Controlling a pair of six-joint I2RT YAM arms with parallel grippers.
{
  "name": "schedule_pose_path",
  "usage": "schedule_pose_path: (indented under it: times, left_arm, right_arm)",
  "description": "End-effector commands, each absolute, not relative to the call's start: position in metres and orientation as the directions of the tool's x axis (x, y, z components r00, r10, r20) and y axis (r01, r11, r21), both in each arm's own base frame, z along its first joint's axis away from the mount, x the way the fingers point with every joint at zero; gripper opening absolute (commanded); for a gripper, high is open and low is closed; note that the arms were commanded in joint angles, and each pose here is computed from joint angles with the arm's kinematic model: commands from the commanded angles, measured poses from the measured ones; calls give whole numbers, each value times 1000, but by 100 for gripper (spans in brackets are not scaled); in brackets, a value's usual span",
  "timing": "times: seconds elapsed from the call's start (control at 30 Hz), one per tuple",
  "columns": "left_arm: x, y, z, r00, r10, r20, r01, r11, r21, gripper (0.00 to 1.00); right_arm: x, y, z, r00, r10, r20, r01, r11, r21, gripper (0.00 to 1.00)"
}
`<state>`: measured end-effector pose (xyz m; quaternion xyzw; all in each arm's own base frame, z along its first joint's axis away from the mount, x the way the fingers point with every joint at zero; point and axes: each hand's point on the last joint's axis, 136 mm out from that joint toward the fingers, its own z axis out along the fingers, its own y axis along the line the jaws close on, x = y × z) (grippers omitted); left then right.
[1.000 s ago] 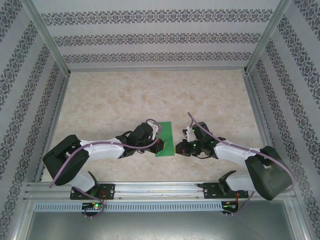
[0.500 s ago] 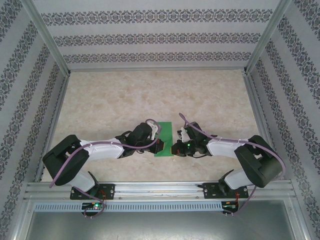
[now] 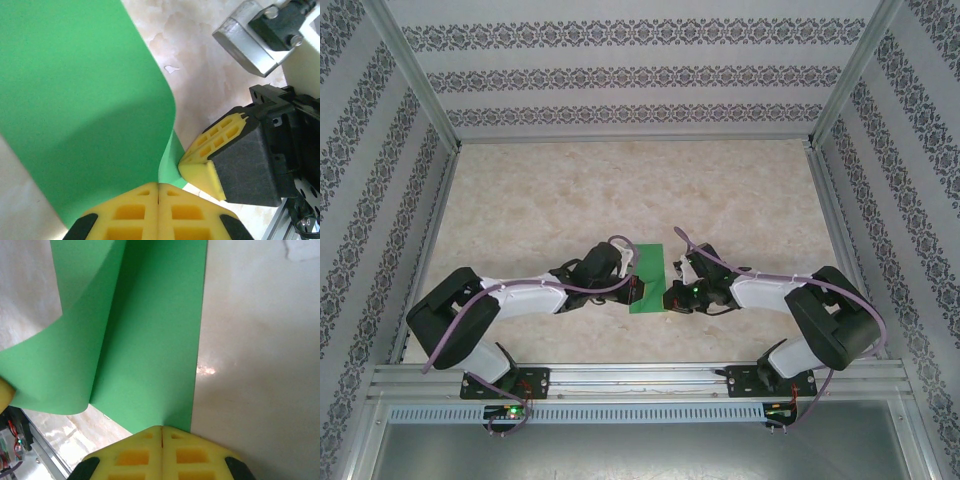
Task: Fold a paper plane with a square sheet of paper (fold left side to right side)
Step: Fold the triangle a second time at the center of the table.
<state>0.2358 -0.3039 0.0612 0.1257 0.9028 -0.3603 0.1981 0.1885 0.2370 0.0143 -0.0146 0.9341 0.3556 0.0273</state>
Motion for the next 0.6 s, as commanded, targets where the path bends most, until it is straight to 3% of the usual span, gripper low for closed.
schedule_pose_path:
  times: [0.0,0.57]
  left_arm:
    - [240,-302,63,-892,106,-440,380,703,-601,0]
    - [257,-289,46,-892,161,-423,398,725,-562,0]
  right_arm:
    - [184,228,2,-998,-31,-49,-54,798,600,0]
    - [183,230,1,-999,-40,-37,-54,794,605,0]
